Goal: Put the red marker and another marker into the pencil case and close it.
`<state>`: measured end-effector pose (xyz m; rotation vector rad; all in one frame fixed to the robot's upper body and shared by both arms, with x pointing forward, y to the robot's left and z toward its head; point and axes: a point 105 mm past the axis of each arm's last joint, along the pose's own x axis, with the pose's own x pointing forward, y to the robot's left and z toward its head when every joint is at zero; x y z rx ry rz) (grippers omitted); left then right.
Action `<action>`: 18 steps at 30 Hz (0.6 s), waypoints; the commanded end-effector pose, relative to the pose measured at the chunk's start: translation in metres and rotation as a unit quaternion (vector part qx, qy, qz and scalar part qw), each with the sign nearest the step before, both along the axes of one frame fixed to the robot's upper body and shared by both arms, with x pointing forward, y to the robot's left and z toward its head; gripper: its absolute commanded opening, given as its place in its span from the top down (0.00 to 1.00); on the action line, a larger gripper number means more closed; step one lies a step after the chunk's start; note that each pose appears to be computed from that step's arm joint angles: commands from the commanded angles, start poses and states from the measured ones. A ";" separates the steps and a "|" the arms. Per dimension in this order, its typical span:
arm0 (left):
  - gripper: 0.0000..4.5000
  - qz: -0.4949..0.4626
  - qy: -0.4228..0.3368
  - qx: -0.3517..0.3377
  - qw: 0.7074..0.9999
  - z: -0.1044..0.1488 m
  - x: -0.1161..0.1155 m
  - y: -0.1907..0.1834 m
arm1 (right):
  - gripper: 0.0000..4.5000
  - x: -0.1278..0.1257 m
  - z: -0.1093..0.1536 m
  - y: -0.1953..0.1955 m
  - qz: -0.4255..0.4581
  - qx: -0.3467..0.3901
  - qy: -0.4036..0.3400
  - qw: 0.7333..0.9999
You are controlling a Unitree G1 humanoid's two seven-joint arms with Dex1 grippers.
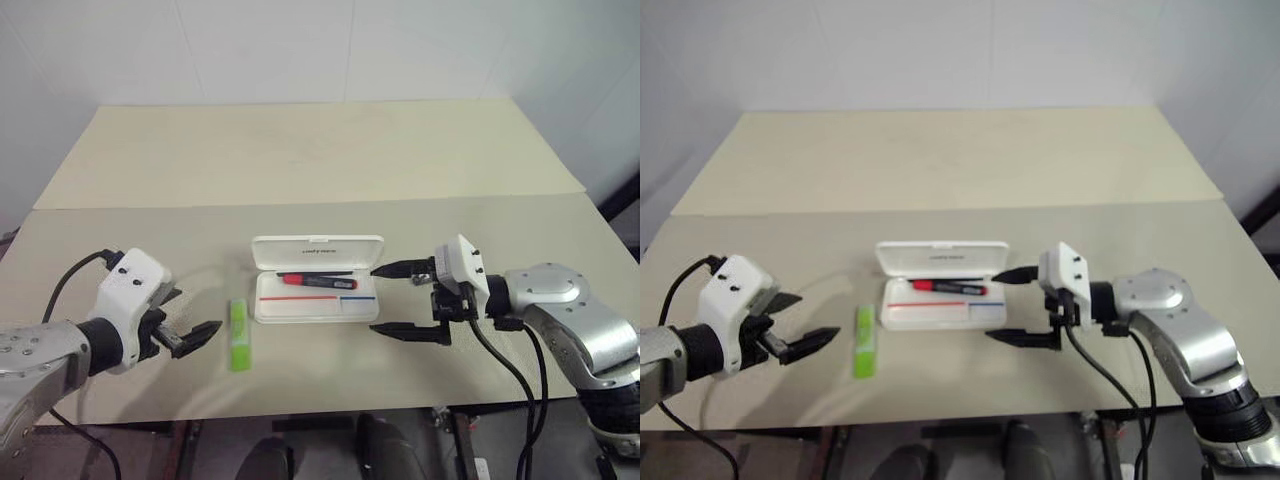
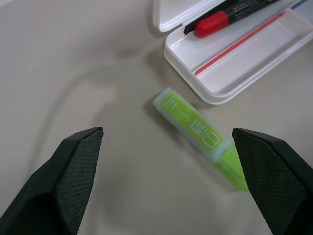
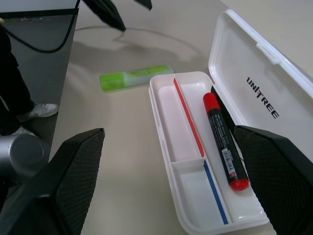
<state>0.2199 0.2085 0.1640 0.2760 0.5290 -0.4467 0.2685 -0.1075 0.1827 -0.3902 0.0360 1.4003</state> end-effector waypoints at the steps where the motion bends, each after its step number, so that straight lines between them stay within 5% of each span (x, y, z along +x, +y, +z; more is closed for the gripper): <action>1: 0.00 0.025 -0.007 0.018 0.999 -0.005 -0.002 0.001 | 0.00 -0.001 0.007 0.003 0.017 0.001 -0.018 1.000; 18: 0.00 0.035 0.025 -0.023 0.999 -0.037 0.010 -0.032 | 0.00 -0.012 0.001 0.003 0.023 0.016 0.005 1.000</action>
